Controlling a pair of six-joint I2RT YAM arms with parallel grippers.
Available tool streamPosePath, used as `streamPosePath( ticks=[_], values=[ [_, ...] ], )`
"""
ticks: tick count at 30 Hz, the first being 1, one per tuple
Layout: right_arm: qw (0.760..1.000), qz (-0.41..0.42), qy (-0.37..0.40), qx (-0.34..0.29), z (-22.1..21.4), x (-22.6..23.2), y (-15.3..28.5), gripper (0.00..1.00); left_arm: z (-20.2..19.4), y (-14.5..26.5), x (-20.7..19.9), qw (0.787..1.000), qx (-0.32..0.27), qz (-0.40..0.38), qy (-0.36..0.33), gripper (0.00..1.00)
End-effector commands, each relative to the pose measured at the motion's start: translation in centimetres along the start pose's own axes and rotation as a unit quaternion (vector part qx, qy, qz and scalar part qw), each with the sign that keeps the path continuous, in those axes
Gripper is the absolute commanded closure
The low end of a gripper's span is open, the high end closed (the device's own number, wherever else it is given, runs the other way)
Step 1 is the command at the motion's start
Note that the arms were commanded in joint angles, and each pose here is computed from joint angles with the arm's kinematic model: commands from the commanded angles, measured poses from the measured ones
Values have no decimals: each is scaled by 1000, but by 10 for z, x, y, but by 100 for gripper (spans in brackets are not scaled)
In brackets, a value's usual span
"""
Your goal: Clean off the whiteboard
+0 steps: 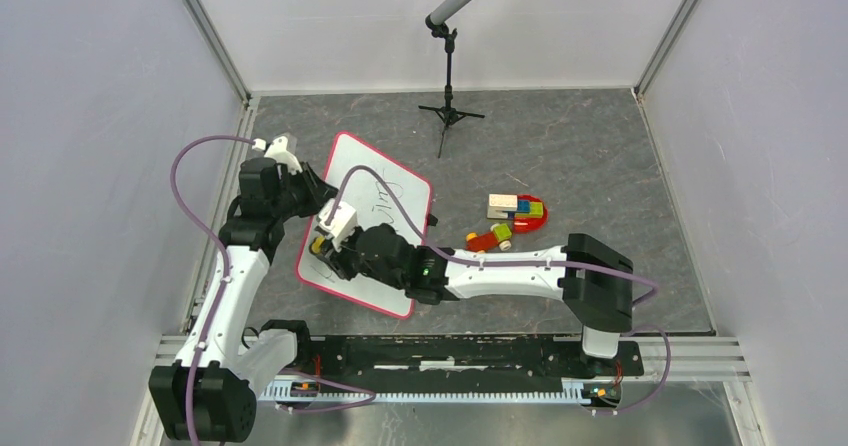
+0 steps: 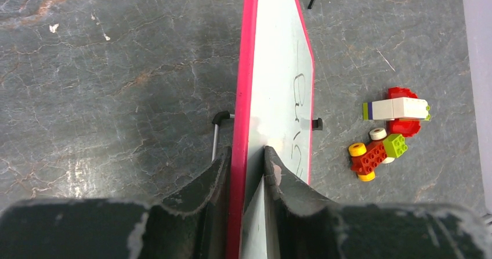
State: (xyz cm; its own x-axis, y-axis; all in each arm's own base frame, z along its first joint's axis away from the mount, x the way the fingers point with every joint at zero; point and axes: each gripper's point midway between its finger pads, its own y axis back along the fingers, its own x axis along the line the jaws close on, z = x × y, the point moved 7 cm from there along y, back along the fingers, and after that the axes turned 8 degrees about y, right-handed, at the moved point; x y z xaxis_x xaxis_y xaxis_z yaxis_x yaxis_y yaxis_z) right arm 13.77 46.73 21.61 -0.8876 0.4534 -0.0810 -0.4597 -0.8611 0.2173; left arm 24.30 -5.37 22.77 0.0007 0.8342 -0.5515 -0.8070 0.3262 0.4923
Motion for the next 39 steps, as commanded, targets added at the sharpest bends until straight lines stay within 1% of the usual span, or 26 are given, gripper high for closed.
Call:
streamPosePath(
  ticks=[1,5,11,14,16,18,21,24,26,29,32,36,39],
  values=[
    [998,48,26,14,3,22,-20,80,-9,2,1,1000,13,11,4,98],
    [999,32,17,33,-17,8,-14,80,-7,3,-1,1000,10,7,3,98],
    [997,6,-13,79,-80,-9,30,80,-8,2,0,1000,12,7,4,98],
    [994,4,-11,104,-92,-10,39,80,-8,1,0,1000,12,10,5,98],
    [995,13,-5,97,-85,-5,40,81,-8,1,-1,1000,12,8,6,98],
    [996,26,9,84,-69,5,35,80,-7,2,0,1000,9,12,5,98],
    [997,54,21,51,-38,22,25,80,-8,3,1,1000,6,15,4,98],
    [996,85,13,12,-15,34,13,80,-7,3,1,1000,4,16,4,98],
    [995,95,14,10,-4,39,3,80,-7,2,2,1000,5,18,3,98],
    [993,115,20,3,-3,44,-1,80,-7,1,2,1000,7,20,4,98],
    [992,119,31,13,-23,42,6,80,-8,2,3,1000,6,20,3,98],
    [994,90,35,60,-75,27,36,80,-8,1,2,1000,9,18,5,98],
    [993,63,32,99,-103,15,53,80,-8,-1,2,1000,14,17,7,98]
  ],
)
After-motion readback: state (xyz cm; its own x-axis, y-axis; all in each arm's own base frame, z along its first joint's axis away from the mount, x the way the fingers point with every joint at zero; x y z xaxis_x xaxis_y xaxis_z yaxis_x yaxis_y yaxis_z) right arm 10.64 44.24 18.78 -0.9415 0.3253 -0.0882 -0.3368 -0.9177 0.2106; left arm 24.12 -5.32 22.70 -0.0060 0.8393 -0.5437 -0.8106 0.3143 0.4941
